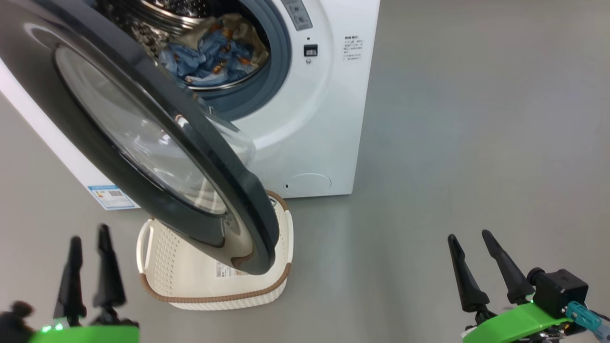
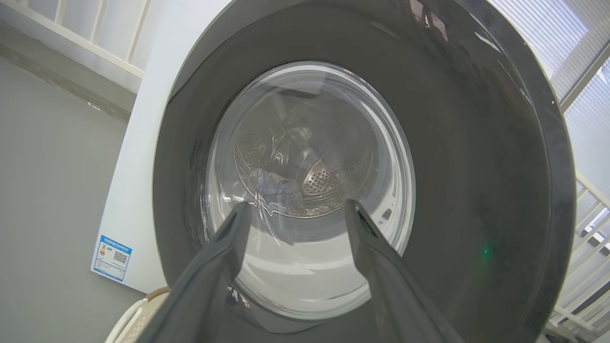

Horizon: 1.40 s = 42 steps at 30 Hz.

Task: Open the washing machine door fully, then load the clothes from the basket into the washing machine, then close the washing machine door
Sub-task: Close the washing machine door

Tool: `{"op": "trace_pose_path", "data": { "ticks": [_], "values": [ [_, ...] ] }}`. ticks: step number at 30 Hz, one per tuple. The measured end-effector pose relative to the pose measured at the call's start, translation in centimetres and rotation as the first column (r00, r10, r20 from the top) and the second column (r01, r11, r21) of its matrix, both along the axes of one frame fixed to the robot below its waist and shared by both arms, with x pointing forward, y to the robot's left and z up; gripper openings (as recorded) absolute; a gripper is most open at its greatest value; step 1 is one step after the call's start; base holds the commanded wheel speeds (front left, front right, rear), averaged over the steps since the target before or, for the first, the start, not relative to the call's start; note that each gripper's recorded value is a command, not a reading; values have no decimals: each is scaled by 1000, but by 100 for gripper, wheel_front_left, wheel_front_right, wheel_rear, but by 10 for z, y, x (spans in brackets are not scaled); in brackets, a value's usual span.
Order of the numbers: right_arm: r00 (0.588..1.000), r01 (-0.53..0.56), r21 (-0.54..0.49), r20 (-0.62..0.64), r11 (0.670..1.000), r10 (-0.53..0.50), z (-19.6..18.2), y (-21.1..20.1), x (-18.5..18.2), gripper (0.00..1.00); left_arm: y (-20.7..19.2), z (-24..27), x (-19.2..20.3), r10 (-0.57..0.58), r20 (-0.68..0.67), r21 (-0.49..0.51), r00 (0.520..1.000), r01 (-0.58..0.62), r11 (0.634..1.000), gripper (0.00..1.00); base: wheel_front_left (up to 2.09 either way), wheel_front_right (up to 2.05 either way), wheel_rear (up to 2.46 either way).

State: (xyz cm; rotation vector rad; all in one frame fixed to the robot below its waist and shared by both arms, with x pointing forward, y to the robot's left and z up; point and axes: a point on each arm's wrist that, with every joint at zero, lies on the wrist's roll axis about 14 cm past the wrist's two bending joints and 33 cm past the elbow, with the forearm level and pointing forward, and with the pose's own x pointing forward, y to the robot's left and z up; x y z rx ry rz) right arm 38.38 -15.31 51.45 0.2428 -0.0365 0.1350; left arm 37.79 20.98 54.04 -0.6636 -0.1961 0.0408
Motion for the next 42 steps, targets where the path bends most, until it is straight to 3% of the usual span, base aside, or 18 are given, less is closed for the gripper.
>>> {"op": "trace_pose_path", "data": {
  "ticks": [3, 7, 13, 20, 42],
  "values": [
    [1000, 3, -4, 1, 1000, -3, 1, -1, -3, 100, -2, -6, -10, 20, -39, 163, 999, -14, 986, 100, 0, 0, 0],
    [1000, -1, -19, 16, 1000, 1, 8, 0, -6, 100, -2, -14, -25, 46, -79, 336, 996, -17, 942, 100, 0, 0, 0],
    [1000, -3, -32, 15, 999, 4, 9, 0, -14, 100, -5, -27, -43, 60, -125, 484, 990, 8, 875, 100, 0, 0, 0],
    [1000, -5, -51, 22, 999, 6, 13, 0, -19, 100, -14, -30, -49, 42, -137, 521, 990, 36, 853, 100, 0, 0, 0],
    [1000, -15, -61, 14, 998, 16, 13, 3, -22, 100, -21, -33, -55, 39, -151, 511, 988, 45, 858, 100, 0, 0, 0]
  ]
}}
